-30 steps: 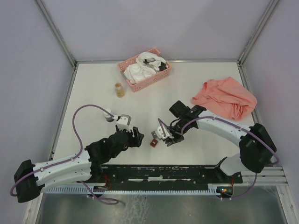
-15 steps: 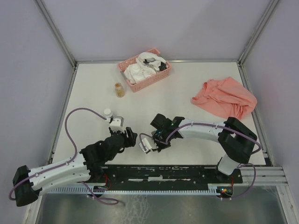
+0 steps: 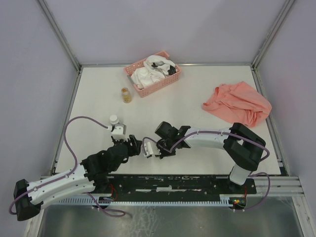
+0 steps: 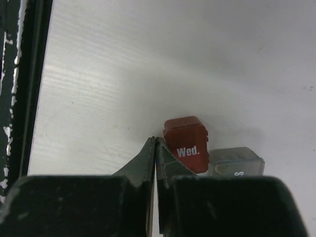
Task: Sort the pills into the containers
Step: Adjust the pill container at the center of the board, then open the pill container at the center of the board.
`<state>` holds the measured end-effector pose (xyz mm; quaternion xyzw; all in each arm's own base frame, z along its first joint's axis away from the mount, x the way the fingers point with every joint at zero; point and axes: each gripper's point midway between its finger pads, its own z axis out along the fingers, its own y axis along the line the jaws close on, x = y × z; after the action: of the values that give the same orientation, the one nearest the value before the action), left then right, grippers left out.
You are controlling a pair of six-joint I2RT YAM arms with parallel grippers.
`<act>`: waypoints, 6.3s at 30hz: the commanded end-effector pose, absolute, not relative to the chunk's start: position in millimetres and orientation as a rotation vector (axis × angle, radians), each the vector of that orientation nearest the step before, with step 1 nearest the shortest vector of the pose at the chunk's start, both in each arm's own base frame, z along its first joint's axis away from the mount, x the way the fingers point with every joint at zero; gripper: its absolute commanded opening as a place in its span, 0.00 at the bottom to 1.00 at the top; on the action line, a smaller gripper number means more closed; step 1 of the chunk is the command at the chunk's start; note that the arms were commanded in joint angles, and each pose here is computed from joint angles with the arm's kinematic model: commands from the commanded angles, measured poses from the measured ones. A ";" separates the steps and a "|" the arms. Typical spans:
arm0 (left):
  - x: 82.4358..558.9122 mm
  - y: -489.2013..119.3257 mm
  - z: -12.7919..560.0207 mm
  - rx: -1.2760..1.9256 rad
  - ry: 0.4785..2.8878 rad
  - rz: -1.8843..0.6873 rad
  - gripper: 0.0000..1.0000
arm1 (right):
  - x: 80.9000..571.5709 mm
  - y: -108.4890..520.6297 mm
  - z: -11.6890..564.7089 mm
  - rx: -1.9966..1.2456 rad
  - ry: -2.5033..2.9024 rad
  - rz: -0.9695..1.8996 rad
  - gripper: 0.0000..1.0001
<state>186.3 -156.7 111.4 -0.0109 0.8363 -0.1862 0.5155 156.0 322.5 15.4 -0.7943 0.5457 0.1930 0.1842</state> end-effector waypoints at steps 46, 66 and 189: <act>180.1 -271.5 59.0 -0.029 2.263 -0.776 0.07 | 203.3 318.7 83.2 -1.666 2.223 1.027 0.06; 241.9 -251.0 39.3 -0.175 2.313 -0.492 0.06 | 209.5 305.4 103.2 -1.617 2.190 1.036 0.10; 156.2 -237.7 258.7 0.516 1.001 -0.922 0.98 | 230.3 297.2 205.3 -1.076 2.113 1.437 0.13</act>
<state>167.9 -228.9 229.0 0.1657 0.5434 -0.4692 0.6761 234.5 300.4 175.2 -0.4122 0.7634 0.4641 0.1787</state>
